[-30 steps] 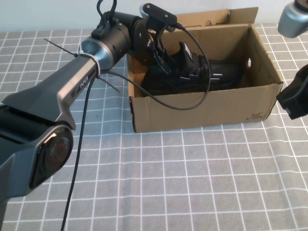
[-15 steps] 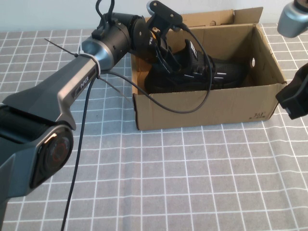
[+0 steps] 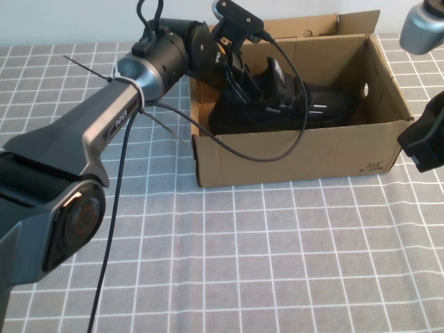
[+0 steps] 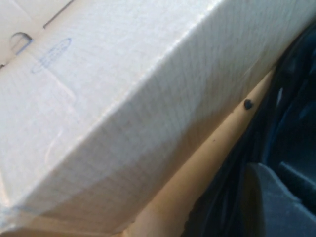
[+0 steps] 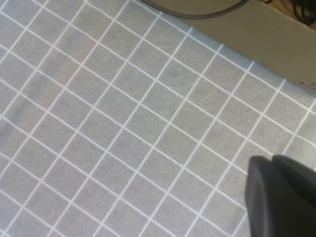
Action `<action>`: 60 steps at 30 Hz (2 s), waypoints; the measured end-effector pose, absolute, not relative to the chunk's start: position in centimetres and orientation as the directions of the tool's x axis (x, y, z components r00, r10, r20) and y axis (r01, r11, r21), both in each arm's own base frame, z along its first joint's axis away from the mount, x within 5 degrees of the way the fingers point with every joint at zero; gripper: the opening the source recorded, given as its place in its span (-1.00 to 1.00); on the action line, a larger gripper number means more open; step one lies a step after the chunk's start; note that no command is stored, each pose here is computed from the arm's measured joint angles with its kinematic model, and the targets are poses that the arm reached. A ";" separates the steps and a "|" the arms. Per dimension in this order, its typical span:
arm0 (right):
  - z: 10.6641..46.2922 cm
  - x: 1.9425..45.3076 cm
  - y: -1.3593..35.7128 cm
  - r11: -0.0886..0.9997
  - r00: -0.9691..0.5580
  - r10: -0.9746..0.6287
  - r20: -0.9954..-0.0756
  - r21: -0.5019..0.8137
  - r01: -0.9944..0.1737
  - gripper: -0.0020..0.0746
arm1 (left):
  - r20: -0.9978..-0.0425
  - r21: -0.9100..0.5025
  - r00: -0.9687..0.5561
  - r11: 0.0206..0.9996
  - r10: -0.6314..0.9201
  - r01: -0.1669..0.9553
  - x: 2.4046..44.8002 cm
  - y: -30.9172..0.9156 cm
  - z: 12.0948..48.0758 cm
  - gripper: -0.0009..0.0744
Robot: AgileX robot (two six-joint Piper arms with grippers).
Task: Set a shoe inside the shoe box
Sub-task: Adjust the shoe
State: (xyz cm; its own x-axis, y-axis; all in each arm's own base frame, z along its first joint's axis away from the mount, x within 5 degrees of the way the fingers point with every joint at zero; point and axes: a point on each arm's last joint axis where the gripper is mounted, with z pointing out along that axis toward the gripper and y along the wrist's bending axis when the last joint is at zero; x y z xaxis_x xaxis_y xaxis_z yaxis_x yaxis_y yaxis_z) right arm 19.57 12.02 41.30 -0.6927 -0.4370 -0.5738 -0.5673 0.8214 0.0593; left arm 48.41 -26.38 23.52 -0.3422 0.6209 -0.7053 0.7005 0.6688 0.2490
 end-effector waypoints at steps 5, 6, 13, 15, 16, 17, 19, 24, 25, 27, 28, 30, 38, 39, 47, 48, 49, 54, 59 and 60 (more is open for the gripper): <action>41.3 19.6 12.0 0.821 -0.693 -0.437 -0.574 0.059 -0.567 -0.99 | -0.714 0.218 -0.357 0.676 0.602 0.704 48.3 -26.5 23.5 -0.55; 41.3 19.6 12.0 0.821 -0.693 -0.437 -0.574 0.059 -0.567 -0.99 | -0.713 0.216 -0.359 0.676 0.602 0.705 48.3 -26.5 23.5 -0.43; 41.3 19.6 12.1 0.821 -0.693 -0.436 -0.574 0.063 -0.568 -0.99 | -0.686 0.199 -0.383 0.666 0.619 0.719 47.7 -26.3 24.2 -0.03; 41.5 19.4 12.0 0.820 -0.690 -0.434 -0.579 0.062 -0.568 -0.99 | -0.676 0.194 -0.389 0.660 0.626 0.726 47.1 -26.0 25.4 -0.01; 41.5 19.3 11.9 0.820 -0.689 -0.433 -0.581 0.062 -0.568 -0.99 | -0.675 0.189 -0.393 0.661 0.624 0.726 46.8 -25.9 26.1 0.00; 41.6 19.2 11.9 0.820 -0.687 -0.432 -0.585 0.063 -0.569 -0.99 | -0.676 0.182 -0.398 0.665 0.620 0.725 46.4 -25.7 27.0 0.00; 41.9 18.9 11.7 0.823 -0.686 -0.422 -0.593 0.067 -0.564 -0.99 | -0.684 0.170 -0.412 0.680 0.603 0.713 45.5 -25.2 29.2 -0.01; 42.9 17.3 10.8 0.838 -0.694 -0.375 -0.614 0.095 -0.537 -0.99 | -0.678 0.151 -0.486 0.751 0.552 0.642 43.2 -23.4 34.1 -0.27; 43.1 16.9 10.7 0.840 -0.695 -0.364 -0.620 0.104 -0.532 -0.99 | -0.671 0.160 -0.491 0.756 0.555 0.635 42.8 -23.0 34.8 -0.37; 43.7 15.8 10.1 0.845 -0.694 -0.328 -0.641 0.128 -0.518 -0.99 | -0.655 0.181 -0.500 0.760 0.566 0.624 41.6 -22.1 36.6 -0.71; 43.9 15.2 9.8 0.847 -0.692 -0.313 -0.650 0.138 -0.513 -0.99 | -0.655 0.187 -0.499 0.762 0.567 0.620 41.1 -21.7 37.5 -0.78; 44.2 13.6 9.0 0.851 -0.687 -0.280 -0.670 0.158 -0.501 -0.99 | -0.655 0.191 -0.503 0.767 0.564 0.613 39.8 -21.0 39.3 -0.90; 43.5 5.9 4.7 0.846 -0.612 -0.195 -0.767 0.184 -0.500 -0.99 | -0.721 0.115 -0.482 0.772 0.497 0.625 34.0 -18.7 44.4 -0.98; 43.2 4.6 4.0 0.843 -0.595 -0.182 -0.783 0.187 -0.505 -0.99 | -0.728 0.105 -0.481 0.773 0.488 0.625 33.0 -18.2 44.7 -0.98; 40.1 -2.9 0.6 0.782 -0.484 -0.095 -0.870 0.236 -0.577 -0.99 | -0.812 0.081 -0.425 0.798 0.401 0.597 23.9 -13.5 42.7 -0.98; 39.6 -3.5 0.4 0.776 -0.472 -0.092 -0.877 0.234 -0.586 -0.99 | -0.824 0.076 -0.415 0.802 0.386 0.593 22.5 -12.7 41.9 -0.98; 39.2 -4.0 0.1 0.770 -0.456 -0.093 -0.885 0.226 -0.596 -0.99 | -0.837 0.075 -0.402 0.806 0.370 0.587 21.0 -11.9 41.1 -0.98; 36.4 -5.0 -0.4 0.759 -0.381 -0.117 -0.917 0.165 -0.630 -0.99 | -0.924 0.079 -0.273 0.832 0.268 0.550 13.9 -8.0 36.9 -0.98; 34.6 -4.3 -0.3 0.761 -0.220 -0.003 -0.975 0.141 -0.634 -0.99 | -0.991 0.030 -0.097 0.857 0.093 0.514 8.1 -4.8 33.3 -0.98; 34.2 -3.9 -0.1 0.762 -0.186 0.028 -0.982 0.141 -0.632 -0.99 | -0.996 0.029 -0.061 0.860 0.070 0.509 7.2 -4.3 32.6 -0.98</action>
State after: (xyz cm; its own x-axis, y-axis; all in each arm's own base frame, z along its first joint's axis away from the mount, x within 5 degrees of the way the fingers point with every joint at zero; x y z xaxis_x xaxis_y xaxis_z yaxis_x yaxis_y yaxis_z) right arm -3.89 -0.12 34.21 -0.1860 0.0279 -0.9822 -0.6316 0.7624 0.1412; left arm 7.20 -4.28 32.60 -0.0606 0.0700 -0.9957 0.5094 0.8600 0.0295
